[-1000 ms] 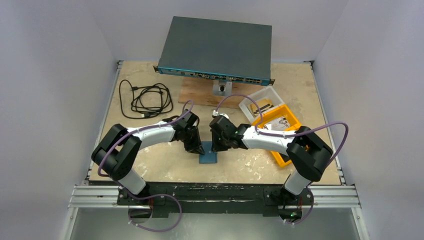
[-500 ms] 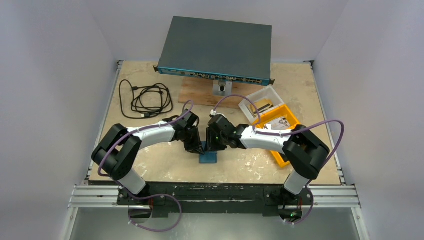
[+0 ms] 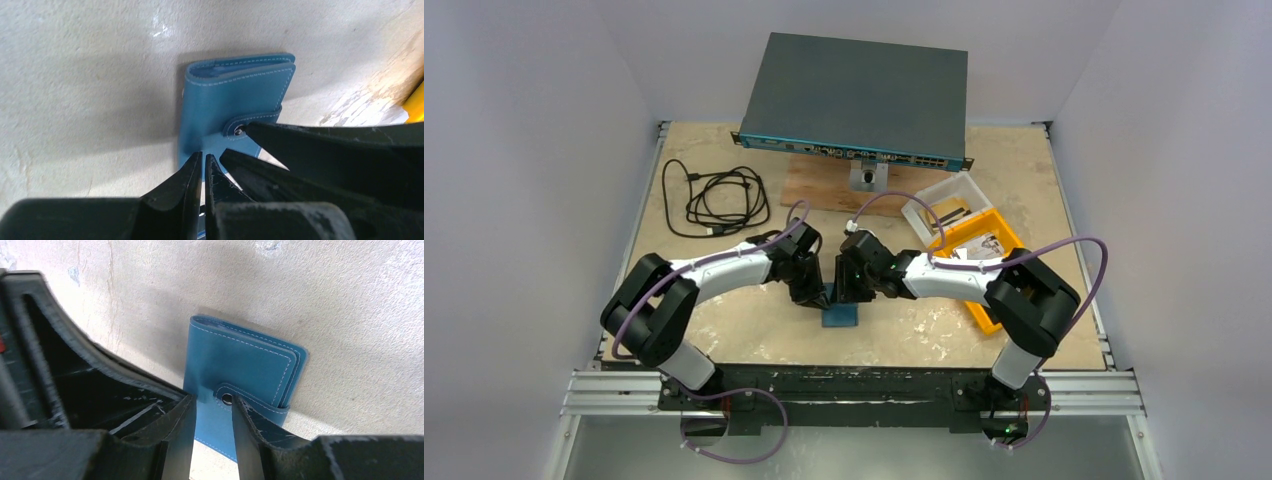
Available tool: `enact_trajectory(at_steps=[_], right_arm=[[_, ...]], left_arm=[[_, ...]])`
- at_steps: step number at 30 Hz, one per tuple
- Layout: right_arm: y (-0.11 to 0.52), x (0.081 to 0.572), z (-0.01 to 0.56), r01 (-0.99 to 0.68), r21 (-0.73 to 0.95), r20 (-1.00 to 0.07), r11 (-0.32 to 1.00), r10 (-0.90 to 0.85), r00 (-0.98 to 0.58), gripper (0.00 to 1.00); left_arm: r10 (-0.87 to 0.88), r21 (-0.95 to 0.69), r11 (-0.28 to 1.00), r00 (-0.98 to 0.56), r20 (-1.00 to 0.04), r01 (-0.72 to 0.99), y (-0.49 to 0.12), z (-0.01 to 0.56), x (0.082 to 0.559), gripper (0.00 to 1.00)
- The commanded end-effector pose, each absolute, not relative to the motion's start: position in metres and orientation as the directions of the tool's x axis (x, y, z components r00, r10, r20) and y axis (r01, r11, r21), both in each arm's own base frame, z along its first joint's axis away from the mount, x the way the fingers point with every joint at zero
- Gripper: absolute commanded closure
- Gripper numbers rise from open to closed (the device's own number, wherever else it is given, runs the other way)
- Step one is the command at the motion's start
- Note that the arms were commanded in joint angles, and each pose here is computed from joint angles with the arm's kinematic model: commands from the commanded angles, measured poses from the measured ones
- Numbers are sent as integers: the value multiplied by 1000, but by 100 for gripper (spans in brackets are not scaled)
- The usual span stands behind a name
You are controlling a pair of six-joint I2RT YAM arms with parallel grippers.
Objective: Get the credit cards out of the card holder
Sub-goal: Close the card holder at the center of the board, then reset both arms
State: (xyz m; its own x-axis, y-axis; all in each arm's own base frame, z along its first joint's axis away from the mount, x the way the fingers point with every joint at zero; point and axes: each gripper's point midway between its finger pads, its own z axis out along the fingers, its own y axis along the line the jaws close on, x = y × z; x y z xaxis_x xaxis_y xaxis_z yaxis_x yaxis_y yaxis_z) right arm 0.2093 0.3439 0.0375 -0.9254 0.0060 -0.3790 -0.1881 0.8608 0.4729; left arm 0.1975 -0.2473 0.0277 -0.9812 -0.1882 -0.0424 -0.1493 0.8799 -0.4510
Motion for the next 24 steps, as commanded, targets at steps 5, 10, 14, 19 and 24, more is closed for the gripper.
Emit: enact_trajectory(at_steps=[5, 10, 14, 19, 24], right_arm=[[341, 208, 37, -169, 470, -374, 867, 22, -927, 66], [355, 222, 76, -230, 502, -447, 834, 23, -894, 61], [363, 233, 123, -276, 531, -518, 801, 50, -854, 52], [359, 241, 181, -311, 560, -601, 768, 118, -791, 27], [344, 242, 226, -329, 582, -659, 744, 195, -727, 4]], left_arm=[[-182, -453, 888, -962, -203, -72, -233, 84, 205, 90], [-188, -436, 900, -926, -327, -29, -211, 121, 205, 84], [-183, -408, 913, -882, -435, 11, -190, 155, 206, 79], [-176, -381, 922, -806, -565, 66, -167, 203, 206, 64], [-181, -373, 921, -733, -656, 107, -152, 244, 204, 31]])
